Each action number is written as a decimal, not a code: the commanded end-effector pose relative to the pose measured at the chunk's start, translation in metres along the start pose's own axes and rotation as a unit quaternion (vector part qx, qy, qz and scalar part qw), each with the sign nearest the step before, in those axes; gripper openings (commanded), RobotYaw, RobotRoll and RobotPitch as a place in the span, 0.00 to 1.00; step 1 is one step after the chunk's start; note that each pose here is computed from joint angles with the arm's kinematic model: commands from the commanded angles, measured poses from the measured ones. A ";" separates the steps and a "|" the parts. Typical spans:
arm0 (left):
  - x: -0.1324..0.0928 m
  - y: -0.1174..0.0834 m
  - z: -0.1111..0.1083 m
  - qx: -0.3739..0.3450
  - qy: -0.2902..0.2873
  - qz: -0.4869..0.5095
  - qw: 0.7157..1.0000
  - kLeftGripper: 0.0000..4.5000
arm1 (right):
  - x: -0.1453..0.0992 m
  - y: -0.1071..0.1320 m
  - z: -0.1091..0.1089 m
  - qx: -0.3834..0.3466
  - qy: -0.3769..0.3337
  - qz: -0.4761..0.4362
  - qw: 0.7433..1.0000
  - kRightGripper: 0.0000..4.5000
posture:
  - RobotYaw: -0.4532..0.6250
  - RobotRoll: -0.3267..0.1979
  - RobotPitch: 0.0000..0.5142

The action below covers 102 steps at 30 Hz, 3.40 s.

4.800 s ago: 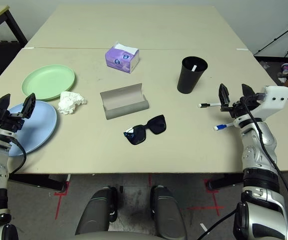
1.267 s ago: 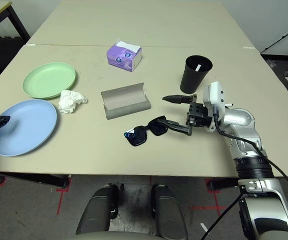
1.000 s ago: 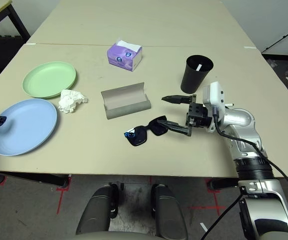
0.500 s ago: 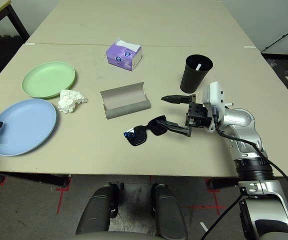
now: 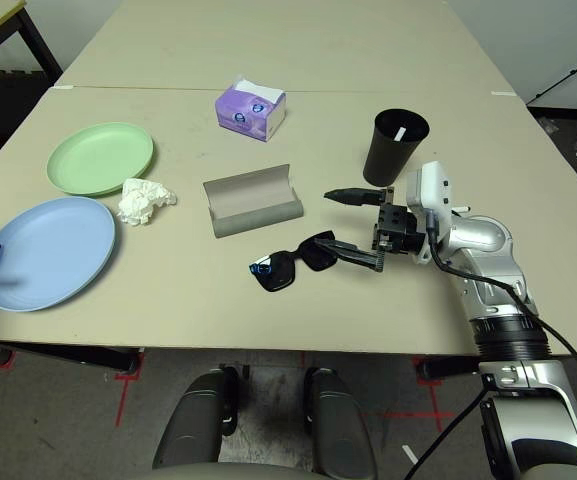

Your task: Organize and tidy the items on the table.

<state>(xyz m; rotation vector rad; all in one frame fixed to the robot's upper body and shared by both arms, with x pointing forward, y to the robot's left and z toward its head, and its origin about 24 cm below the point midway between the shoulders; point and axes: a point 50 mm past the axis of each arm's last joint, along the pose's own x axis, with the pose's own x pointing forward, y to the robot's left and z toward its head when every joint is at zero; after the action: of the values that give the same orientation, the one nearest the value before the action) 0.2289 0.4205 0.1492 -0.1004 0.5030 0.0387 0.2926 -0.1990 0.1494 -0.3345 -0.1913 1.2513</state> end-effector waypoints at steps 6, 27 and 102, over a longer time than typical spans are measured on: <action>-0.012 -0.009 0.015 -0.050 -0.007 -0.063 0.997 0.01 | -0.002 0.002 0.000 -0.002 0.007 0.004 1.000 1.00 | 0.41 0.62 0.31; -0.009 -0.002 0.075 -0.074 -0.113 -0.038 0.990 0.01 | 0.005 0.001 -0.002 -0.003 0.002 0.011 1.000 1.00 | 0.42 0.62 0.30; 0.040 -0.114 0.053 0.143 -0.014 -0.296 0.945 1.00 | 0.001 -0.006 0.010 0.060 -0.012 -0.078 0.995 1.00 | 0.40 0.62 0.28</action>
<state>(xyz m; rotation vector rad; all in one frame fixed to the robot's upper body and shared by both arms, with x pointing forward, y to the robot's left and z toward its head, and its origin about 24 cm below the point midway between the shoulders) 0.2996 0.3191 0.1941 0.0071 0.3957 -0.5636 0.2983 -0.1958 0.1587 -0.1804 -0.1402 1.1047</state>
